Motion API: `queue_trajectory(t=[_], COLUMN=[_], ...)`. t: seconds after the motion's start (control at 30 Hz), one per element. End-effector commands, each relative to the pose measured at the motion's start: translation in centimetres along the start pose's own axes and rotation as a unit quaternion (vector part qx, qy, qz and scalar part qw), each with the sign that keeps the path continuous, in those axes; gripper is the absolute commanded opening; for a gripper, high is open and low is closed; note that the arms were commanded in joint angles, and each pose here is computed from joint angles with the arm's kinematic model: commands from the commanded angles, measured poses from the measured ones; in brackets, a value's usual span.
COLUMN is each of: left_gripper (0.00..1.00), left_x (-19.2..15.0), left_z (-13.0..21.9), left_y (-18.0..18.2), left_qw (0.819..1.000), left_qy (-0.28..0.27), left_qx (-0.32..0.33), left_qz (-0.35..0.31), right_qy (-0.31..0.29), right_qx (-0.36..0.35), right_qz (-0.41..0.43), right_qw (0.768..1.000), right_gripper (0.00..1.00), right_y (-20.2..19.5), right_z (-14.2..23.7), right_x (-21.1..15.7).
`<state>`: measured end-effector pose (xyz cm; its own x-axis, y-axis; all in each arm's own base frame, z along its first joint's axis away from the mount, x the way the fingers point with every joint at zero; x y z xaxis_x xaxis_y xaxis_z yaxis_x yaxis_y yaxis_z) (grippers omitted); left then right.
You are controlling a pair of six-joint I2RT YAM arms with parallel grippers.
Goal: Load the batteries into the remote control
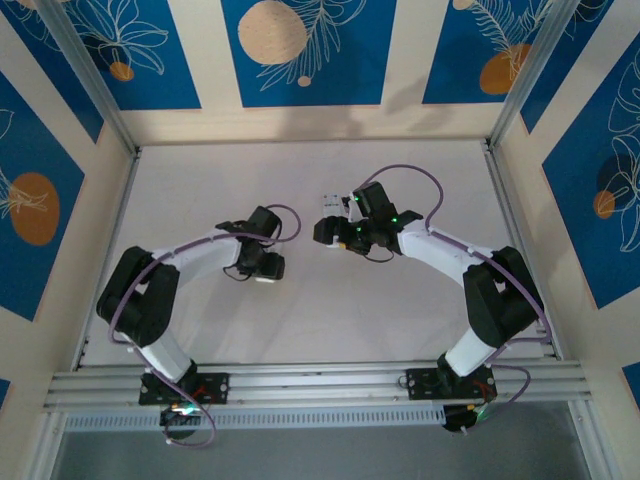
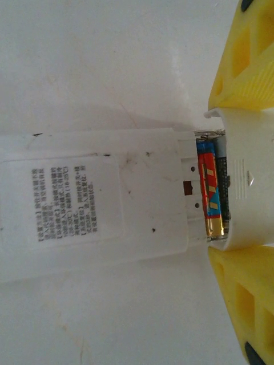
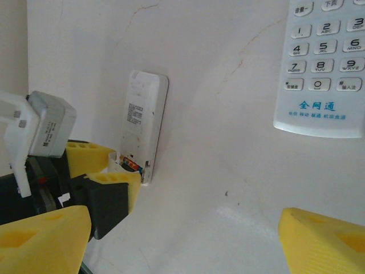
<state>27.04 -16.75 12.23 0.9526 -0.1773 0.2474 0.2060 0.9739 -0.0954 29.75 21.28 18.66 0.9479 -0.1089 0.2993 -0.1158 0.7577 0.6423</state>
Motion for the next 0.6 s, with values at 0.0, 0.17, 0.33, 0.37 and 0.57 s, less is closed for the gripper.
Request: queue_trajectory(t=[0.0,0.17,0.33,0.37,0.57], left_gripper=[0.57,0.57,0.57,0.58,0.6], left_x=[0.8,0.7,0.9,0.9,1.0], left_z=[-0.1,-0.7,-1.3,-1.4,-1.9], left_y=[-0.3,-0.1,0.0,0.0,0.2], left_qw=[1.0,1.0,1.0,1.0,1.0], left_qy=[-0.003,-0.001,0.002,0.002,0.001], left_qx=[-0.011,-0.002,0.007,0.009,0.02], left_qz=[-0.007,-0.007,-0.006,-0.005,0.002], right_qy=[0.008,0.01,0.016,0.015,0.018], right_qx=[0.01,0.013,0.015,0.014,0.019], right_qz=[0.007,0.002,-0.002,-0.003,-0.008], right_qw=[1.0,1.0,1.0,1.0,1.0], right_gripper=[0.86,0.86,0.86,0.86,0.86], right_y=[0.4,0.2,0.0,-0.1,-0.4], right_z=[0.2,0.0,-0.1,-0.1,-0.2], right_x=[0.4,0.3,0.2,0.2,0.1])
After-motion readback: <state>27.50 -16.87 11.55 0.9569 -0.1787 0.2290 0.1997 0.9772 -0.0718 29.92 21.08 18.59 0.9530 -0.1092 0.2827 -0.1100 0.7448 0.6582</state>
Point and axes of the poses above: each hand's point on the last joint's axis, 136 mm out from that joint toward the fingers, its own z axis back along the fingers, its own y axis along the line the jaws close on, x = y × z, the point moved 9 cm from there along z, back along the fingers
